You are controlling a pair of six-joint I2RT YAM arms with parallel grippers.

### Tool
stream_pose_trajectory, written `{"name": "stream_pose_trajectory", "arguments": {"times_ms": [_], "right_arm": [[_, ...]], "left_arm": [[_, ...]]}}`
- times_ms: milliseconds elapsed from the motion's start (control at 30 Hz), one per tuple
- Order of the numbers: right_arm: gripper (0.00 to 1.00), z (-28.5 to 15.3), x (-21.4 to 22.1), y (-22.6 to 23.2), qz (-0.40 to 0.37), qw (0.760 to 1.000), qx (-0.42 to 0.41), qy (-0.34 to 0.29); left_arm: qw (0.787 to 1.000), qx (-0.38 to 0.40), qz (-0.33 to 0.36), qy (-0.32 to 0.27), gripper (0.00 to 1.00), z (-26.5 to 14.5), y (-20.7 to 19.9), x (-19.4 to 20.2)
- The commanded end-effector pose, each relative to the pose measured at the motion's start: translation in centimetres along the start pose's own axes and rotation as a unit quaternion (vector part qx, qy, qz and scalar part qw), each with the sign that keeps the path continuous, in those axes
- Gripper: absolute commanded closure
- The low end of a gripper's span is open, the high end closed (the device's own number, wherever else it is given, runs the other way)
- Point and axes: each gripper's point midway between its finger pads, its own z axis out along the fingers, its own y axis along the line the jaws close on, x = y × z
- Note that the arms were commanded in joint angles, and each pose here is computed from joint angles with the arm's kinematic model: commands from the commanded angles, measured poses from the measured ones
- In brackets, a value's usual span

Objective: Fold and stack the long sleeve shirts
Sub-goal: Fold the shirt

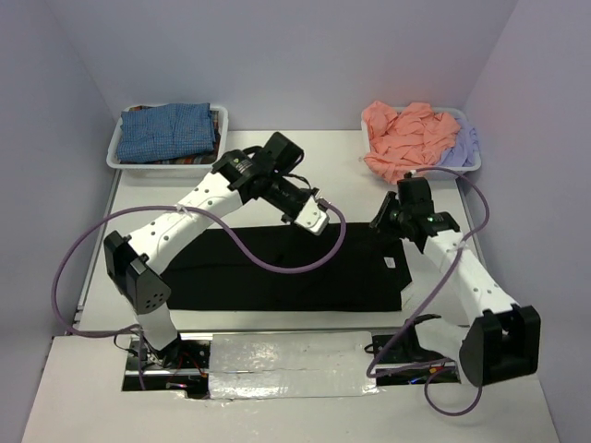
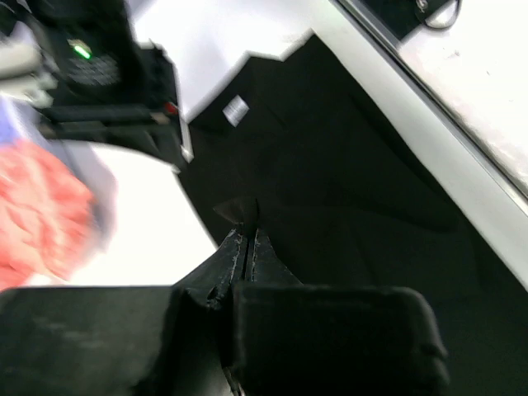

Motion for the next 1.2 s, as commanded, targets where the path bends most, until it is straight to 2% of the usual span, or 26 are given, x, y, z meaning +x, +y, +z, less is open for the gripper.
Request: {"name": "stream_pose_trajectory", "arguments": {"times_ms": [0, 33, 67, 100, 133, 167, 200, 267, 300, 400, 467, 533, 600, 667, 700, 833, 1000, 1067, 1100, 1167], "right_arm": [[0.61, -1.8, -0.3, 1.1, -0.040, 0.998, -0.044, -0.017], [0.56, -2.4, -0.9, 2.2, -0.084, 0.993, -0.080, -0.036], [0.47, -4.0, -1.2, 3.3, -0.110, 0.984, -0.121, -0.062], [0.43, -5.5, -0.8, 5.1, -0.139, 0.971, -0.182, -0.067], [0.42, -7.8, -1.7, 6.4, -0.184, 0.950, -0.224, -0.117], [0.38, -9.1, -1.9, 7.2, -0.206, 0.937, -0.248, -0.135], [0.37, -11.5, -2.0, 8.5, -0.254, 0.906, -0.292, -0.170], [0.36, -13.5, -1.8, 9.7, -0.303, 0.873, -0.330, -0.192], [0.36, -15.2, -1.3, 10.7, -0.348, 0.839, -0.366, -0.203], [0.35, -16.9, -0.1, 11.9, -0.396, 0.796, -0.417, -0.189], [0.35, -17.5, 1.2, 12.5, -0.422, 0.773, -0.450, -0.150], [0.34, -17.0, 2.5, 12.6, -0.436, 0.768, -0.458, -0.108], [0.33, -16.8, 3.6, 13.3, -0.450, 0.759, -0.461, -0.093], [0.32, -16.2, 3.8, 13.8, -0.466, 0.756, -0.448, -0.103], [0.31, -16.5, 4.2, 14.8, -0.479, 0.739, -0.460, -0.113], [0.30, -16.3, 4.9, 16.4, -0.482, 0.724, -0.481, -0.113], [0.30, -15.3, 5.6, 17.9, -0.486, 0.720, -0.484, -0.102], [0.33, -14.9, 6.1, 18.5, -0.489, 0.722, -0.480, -0.097], [0.36, -13.9, 5.7, 18.6, -0.486, 0.736, -0.461, -0.097], [0.56, -13.2, 5.7, 18.6, -0.483, 0.745, -0.450, -0.096]], "left_arm": [[0.993, -0.001, 0.097, -0.068, 1.00, -1.8, 1.0, -5.8], [0.993, 0.010, 0.096, -0.069, 1.00, -2.5, 0.3, -6.6], [0.993, 0.018, 0.102, -0.066, 1.00, -2.7, -0.2, -6.6], [0.990, 0.023, 0.127, -0.060, 1.00, -3.0, -0.6, -6.6], [0.991, 0.044, 0.116, -0.054, 1.00, -3.3, -2.1, -6.4], [0.990, 0.053, 0.122, -0.046, 1.00, -3.4, -2.8, -6.0], [0.988, 0.068, 0.130, -0.042, 1.00, -3.6, -4.1, -5.6], [0.988, 0.074, 0.132, -0.038, 1.00, -3.6, -4.9, -5.3], [0.987, 0.077, 0.138, -0.037, 1.00, -3.6, -5.3, -5.1], [0.986, 0.074, 0.143, -0.035, 1.00, -3.6, -5.2, -5.1], [0.986, 0.070, 0.146, -0.036, 1.00, -3.6, -4.9, -5.3], [0.985, 0.070, 0.153, -0.034, 1.00, -3.8, -4.8, -5.3], [0.985, 0.073, 0.153, -0.035, 1.00, -3.8, -5.0, -5.3], [0.985, 0.074, 0.150, -0.036, 1.00, -3.7, -5.1, -5.2], [0.985, 0.075, 0.150, -0.036, 1.00, -3.7, -5.1, -5.3], [0.986, 0.073, 0.146, -0.038, 1.00, -3.8, -5.2, -5.4], [0.988, 0.069, 0.135, -0.033, 1.00, -3.7, -5.1, -5.2], [0.989, 0.066, 0.131, -0.036, 1.00, -3.7, -4.9, -5.4], [0.989, 0.064, 0.129, -0.038, 1.00, -3.7, -4.8, -5.5], [0.990, 0.059, 0.120, -0.045, 1.00, -3.7, -4.6, -5.8]]}}
